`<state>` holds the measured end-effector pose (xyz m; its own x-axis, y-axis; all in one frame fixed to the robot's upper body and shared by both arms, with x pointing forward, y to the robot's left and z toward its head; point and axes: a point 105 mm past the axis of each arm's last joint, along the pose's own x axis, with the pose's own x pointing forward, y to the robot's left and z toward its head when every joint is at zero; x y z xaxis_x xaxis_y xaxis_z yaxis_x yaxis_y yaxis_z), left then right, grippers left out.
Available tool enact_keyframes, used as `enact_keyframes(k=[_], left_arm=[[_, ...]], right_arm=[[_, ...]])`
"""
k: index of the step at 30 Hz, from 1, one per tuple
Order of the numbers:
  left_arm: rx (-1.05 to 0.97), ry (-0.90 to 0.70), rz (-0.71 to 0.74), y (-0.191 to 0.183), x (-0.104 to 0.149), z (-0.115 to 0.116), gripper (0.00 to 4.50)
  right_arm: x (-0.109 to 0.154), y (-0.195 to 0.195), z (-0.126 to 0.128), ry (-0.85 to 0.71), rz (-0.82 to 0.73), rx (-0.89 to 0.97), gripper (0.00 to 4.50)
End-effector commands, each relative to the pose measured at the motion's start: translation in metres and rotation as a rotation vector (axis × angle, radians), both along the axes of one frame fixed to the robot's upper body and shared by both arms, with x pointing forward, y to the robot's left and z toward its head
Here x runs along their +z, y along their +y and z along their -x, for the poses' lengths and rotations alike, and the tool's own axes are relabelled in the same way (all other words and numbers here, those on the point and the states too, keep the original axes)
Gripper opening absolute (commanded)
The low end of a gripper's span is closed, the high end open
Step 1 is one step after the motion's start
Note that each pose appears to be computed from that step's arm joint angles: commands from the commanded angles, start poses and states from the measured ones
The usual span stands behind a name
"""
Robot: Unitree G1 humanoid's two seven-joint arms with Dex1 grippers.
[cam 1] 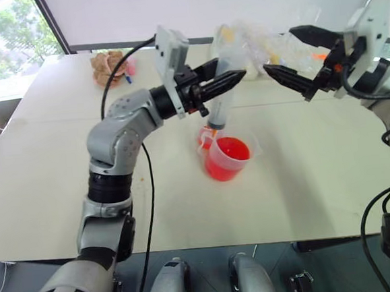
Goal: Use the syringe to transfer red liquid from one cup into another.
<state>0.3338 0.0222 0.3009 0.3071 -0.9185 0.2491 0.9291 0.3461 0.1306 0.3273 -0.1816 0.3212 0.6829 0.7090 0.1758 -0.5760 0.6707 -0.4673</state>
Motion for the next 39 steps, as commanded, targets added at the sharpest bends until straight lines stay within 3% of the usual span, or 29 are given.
enact_keyframes(k=[1, 13, 19, 39], left_arm=[[-0.027, -0.098, 0.011, 0.004, 0.025, 0.011, 1.44], [-0.137, -0.069, 0.069, -0.008, 0.041, 0.033, 1.44], [-0.147, -0.009, 0.035, -0.019, 0.010, 0.029, 1.44], [-0.163, -0.010, -0.075, -0.034, -0.039, 0.018, 1.44]], right_arm=[[0.015, 0.000, 0.009, -0.066, -0.005, 0.004, 4.50], [0.023, 0.003, 0.011, -0.100, -0.016, 0.005, 4.50], [0.025, 0.007, 0.016, -0.102, -0.022, 0.030, 4.50], [0.006, 0.035, 0.024, -0.002, -0.027, 0.173, 4.50]])
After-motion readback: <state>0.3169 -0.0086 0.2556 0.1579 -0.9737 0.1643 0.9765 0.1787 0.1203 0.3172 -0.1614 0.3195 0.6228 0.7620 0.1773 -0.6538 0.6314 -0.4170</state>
